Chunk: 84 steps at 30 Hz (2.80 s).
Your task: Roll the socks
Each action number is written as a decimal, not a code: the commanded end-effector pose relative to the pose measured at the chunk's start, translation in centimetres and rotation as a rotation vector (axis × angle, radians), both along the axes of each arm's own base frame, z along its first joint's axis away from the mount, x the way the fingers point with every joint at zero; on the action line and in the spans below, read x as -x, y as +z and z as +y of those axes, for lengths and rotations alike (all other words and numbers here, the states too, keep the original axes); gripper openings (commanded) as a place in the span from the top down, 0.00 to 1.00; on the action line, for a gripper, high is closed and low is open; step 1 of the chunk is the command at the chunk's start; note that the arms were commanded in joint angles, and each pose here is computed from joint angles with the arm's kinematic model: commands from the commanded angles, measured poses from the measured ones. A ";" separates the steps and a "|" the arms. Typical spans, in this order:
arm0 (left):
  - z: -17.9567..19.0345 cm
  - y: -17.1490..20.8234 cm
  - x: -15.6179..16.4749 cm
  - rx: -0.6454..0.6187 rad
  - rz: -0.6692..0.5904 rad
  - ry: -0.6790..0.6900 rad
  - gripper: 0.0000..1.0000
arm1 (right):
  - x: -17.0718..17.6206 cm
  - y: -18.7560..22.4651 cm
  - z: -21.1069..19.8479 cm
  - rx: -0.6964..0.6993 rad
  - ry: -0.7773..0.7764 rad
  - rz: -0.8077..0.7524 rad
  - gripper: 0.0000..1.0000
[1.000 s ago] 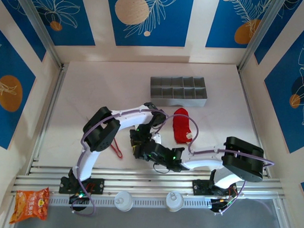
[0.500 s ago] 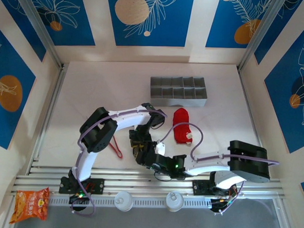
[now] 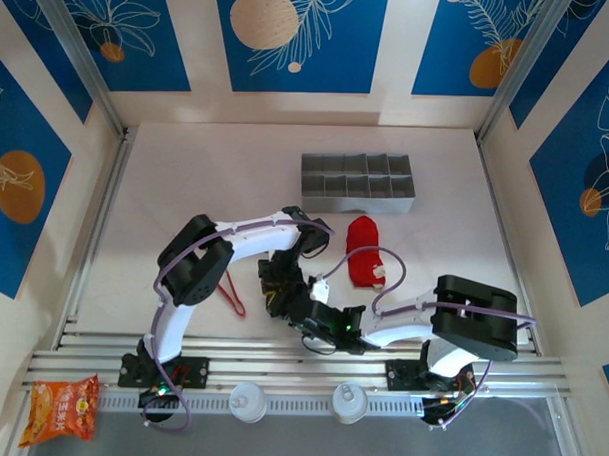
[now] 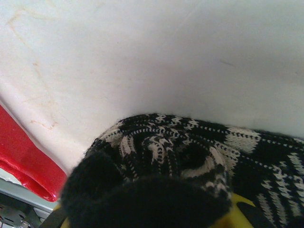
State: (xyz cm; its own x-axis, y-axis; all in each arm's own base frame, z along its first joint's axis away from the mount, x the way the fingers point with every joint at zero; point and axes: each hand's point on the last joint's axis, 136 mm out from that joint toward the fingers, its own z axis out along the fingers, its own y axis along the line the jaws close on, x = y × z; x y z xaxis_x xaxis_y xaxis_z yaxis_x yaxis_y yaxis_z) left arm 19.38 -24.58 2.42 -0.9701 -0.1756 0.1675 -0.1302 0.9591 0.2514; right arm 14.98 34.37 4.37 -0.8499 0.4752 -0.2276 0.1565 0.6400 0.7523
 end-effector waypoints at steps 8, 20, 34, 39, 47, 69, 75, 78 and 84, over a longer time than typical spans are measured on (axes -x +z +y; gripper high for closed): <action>-3.5 -5.1 0.1 0.152 0.038 -0.017 1.00 | -1.1 -2.1 0.0 -0.002 -0.085 0.075 0.39; -4.4 -4.5 1.0 0.224 0.083 -0.024 1.00 | -2.4 -4.2 -0.4 0.017 -0.134 0.143 0.76; -3.4 -2.2 -1.8 0.256 -0.021 0.030 0.74 | 0.4 -8.5 -7.2 0.280 -0.166 0.359 1.00; -2.7 1.0 -5.2 0.349 -0.152 0.098 0.39 | 0.6 -9.7 -9.0 0.291 -0.077 0.471 1.00; -1.0 5.1 -9.1 0.449 -0.311 0.184 0.19 | 0.0 -10.7 -10.2 0.219 0.154 0.553 1.00; -1.4 5.5 -6.0 0.653 -0.486 0.192 0.26 | -7.6 -5.7 -8.7 0.128 0.362 0.597 1.00; -0.6 6.9 -5.9 0.679 -0.561 0.287 0.19 | -8.1 -5.0 -7.9 0.156 0.363 0.583 1.00; -1.6 6.5 -5.8 0.717 -0.533 0.299 0.17 | -8.3 -4.7 -7.6 0.164 0.365 0.579 1.00; -3.3 4.5 -5.1 0.663 -0.442 0.273 0.17 | -8.6 -4.2 -7.1 0.166 0.369 0.569 1.00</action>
State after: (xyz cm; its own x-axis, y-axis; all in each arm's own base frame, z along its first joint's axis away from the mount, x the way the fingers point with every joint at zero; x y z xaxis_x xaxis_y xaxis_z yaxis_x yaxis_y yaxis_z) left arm 24.93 -26.81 7.17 -0.9044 -0.4151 -0.0990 -0.3186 0.8111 -0.4906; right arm 24.26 28.61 2.09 -0.9675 0.0913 0.2358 0.2193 0.7676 0.6022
